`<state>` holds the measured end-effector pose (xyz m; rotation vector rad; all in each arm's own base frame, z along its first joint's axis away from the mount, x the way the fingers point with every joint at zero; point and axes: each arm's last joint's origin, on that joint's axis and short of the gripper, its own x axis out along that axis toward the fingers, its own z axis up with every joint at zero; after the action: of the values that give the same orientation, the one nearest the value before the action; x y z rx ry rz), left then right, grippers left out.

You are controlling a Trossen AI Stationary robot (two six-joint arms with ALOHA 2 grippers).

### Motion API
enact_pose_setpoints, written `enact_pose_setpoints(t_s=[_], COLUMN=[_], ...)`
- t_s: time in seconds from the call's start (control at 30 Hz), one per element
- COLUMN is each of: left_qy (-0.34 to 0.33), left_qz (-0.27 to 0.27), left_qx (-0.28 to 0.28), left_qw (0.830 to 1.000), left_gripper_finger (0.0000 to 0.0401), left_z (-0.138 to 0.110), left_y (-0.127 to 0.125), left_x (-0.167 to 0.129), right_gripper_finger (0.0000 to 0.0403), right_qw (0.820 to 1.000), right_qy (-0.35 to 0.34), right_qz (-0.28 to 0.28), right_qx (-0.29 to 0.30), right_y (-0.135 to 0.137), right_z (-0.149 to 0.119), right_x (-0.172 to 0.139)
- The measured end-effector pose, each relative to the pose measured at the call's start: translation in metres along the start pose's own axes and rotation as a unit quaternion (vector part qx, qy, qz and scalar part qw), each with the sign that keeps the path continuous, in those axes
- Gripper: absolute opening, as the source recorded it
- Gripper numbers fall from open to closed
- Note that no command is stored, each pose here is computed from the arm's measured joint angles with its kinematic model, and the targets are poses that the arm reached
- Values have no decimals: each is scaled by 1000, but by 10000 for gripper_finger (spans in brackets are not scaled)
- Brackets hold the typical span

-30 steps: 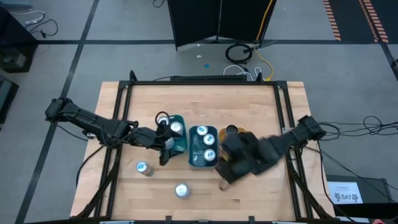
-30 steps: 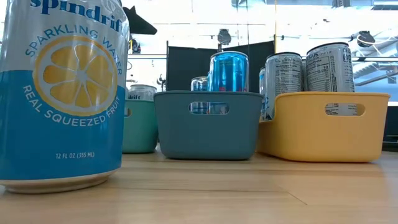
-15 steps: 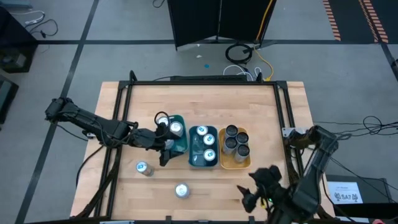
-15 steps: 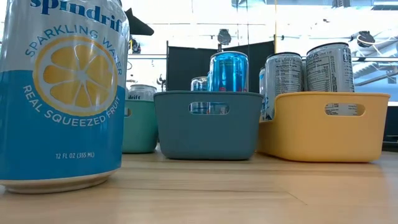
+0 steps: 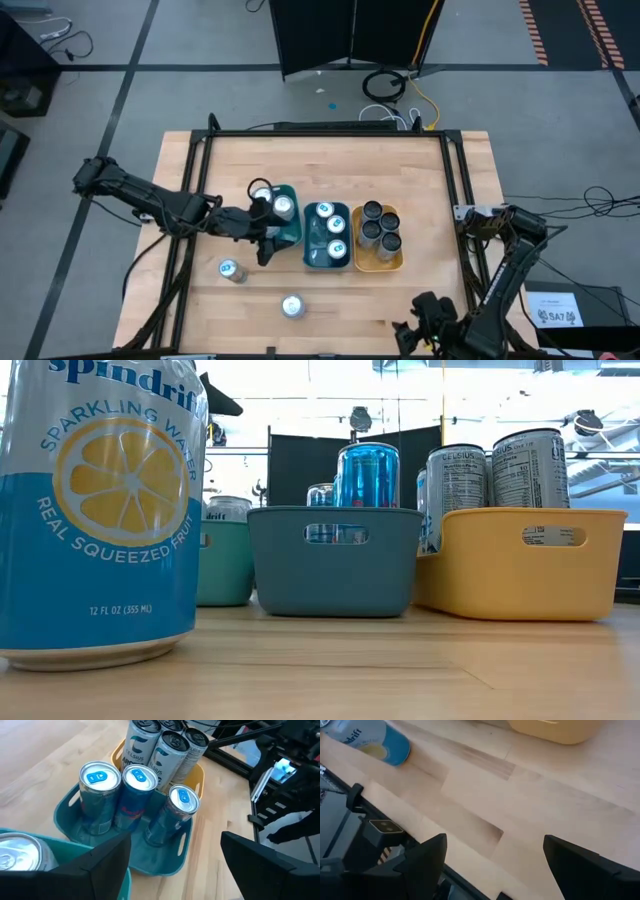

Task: Sort soda cans
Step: Adjust the green bin

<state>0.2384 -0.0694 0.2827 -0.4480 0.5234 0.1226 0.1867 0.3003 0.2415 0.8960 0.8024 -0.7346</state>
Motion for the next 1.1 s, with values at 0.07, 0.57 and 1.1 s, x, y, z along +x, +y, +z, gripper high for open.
enact_pose_setpoints(t_s=[0.07, 0.57, 1.1], left_qy=[16, 195, 268], left_qz=[13, 107, 148], left_qx=[7, 101, 178], left_qw=[1000, 970, 935], left_gripper_finger=[316, 315, 314], left_z=[2, -17, -43], left_y=[-1, -5, 7], left_x=[-1, 47, 83], right_gripper_finger=[322, 322, 322], right_qw=[1000, 1000, 1000], right_qy=[-1, -7, -8], right_qz=[-1, -7, -6], right_qx=[0, -5, -6], right_y=[-1, -2, -2], right_z=[0, 1, 1], right_x=[1, 2, 1])
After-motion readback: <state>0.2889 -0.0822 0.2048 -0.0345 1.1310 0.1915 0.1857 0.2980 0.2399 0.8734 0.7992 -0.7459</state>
